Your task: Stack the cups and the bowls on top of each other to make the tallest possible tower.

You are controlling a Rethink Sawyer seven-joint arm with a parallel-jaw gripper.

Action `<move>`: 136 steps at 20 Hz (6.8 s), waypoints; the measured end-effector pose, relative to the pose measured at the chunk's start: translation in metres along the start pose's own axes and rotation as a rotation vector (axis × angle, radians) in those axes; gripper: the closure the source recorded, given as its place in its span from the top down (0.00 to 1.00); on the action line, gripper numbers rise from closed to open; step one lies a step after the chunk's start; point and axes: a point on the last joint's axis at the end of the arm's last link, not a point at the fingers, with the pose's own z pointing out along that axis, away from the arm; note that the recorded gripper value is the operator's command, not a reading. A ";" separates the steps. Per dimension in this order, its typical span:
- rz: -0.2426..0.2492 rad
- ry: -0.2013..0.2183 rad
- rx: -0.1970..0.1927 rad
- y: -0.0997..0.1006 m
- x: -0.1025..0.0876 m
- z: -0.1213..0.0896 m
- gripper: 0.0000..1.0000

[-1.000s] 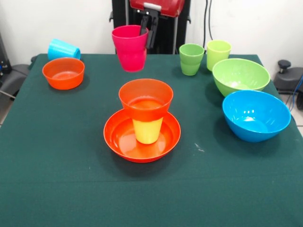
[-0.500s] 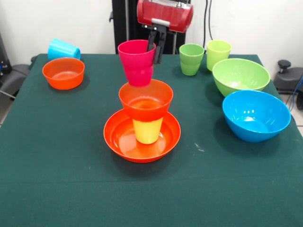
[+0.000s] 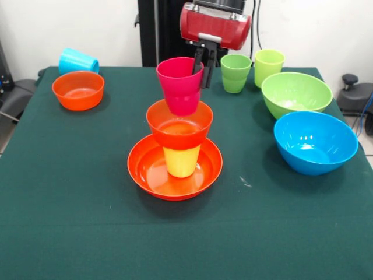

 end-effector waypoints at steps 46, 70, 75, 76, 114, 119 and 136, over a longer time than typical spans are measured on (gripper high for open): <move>0.027 0.020 0.005 -0.012 -0.004 0.013 0.00; 0.014 0.050 0.008 -0.007 0.010 0.025 0.00; 0.010 0.067 0.012 -0.007 0.018 0.032 0.00; 0.009 0.070 0.012 -0.007 0.019 0.033 0.00; 0.011 0.089 0.016 -0.009 0.026 0.041 1.00; 0.012 0.085 0.015 -0.009 0.024 0.040 1.00; 0.023 0.111 0.018 -0.010 0.007 0.007 1.00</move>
